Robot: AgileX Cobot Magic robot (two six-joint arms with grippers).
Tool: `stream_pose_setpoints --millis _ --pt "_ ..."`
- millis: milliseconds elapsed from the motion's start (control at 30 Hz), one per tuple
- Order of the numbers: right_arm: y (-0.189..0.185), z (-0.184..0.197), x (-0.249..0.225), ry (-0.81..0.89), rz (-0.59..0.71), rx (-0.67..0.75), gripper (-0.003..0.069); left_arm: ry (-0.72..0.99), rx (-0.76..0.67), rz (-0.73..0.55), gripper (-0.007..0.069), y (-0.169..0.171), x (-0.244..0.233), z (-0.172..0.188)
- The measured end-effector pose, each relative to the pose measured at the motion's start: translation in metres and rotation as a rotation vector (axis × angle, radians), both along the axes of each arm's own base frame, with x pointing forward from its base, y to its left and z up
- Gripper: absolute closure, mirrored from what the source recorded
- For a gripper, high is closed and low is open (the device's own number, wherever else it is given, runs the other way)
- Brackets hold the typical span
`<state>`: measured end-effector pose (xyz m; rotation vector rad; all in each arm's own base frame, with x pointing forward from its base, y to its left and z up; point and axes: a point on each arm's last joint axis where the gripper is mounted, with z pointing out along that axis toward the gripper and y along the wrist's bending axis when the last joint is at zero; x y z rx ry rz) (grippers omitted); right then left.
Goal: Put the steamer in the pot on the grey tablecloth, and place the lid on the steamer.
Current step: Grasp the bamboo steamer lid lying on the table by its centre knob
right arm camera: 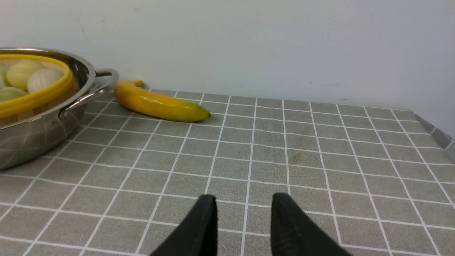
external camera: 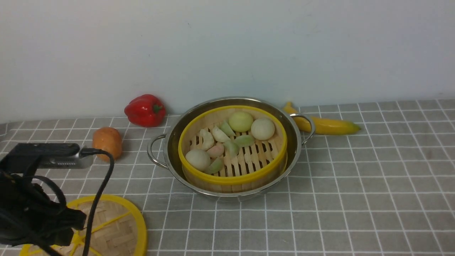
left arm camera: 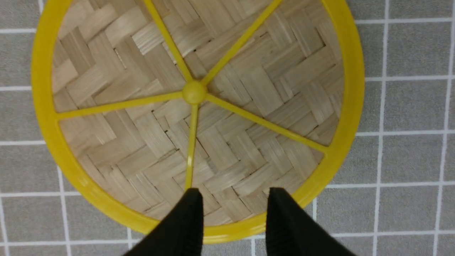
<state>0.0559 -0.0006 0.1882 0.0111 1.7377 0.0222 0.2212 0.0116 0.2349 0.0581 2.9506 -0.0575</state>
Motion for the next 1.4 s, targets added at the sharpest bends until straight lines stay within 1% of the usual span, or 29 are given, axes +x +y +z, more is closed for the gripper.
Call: stream_pose_setpoints --millis 100,300,500,833,1233,1400 --pt "0.000 0.000 0.000 0.000 0.000 0.000 0.0419 0.001 0.001 0.005 0.0382 0.001 0.010 -0.010" --pt "0.000 0.000 0.000 0.000 0.000 0.000 0.0419 0.062 0.019 0.023 0.0382 0.005 0.028 -0.039" --pt "0.000 0.000 0.000 0.000 0.000 0.000 0.0419 0.067 0.046 0.041 0.0382 0.008 0.037 -0.053" --pt "0.000 0.000 0.000 0.000 0.000 0.000 0.0419 0.033 0.038 0.054 0.0382 0.008 0.044 -0.060" --pt "0.000 0.000 0.000 0.000 0.000 0.000 0.0419 0.076 0.030 0.088 0.0382 0.008 0.041 -0.061" --pt "0.000 0.000 0.000 -0.001 0.000 0.000 0.0419 0.110 0.027 0.102 0.0382 0.008 0.042 -0.070"
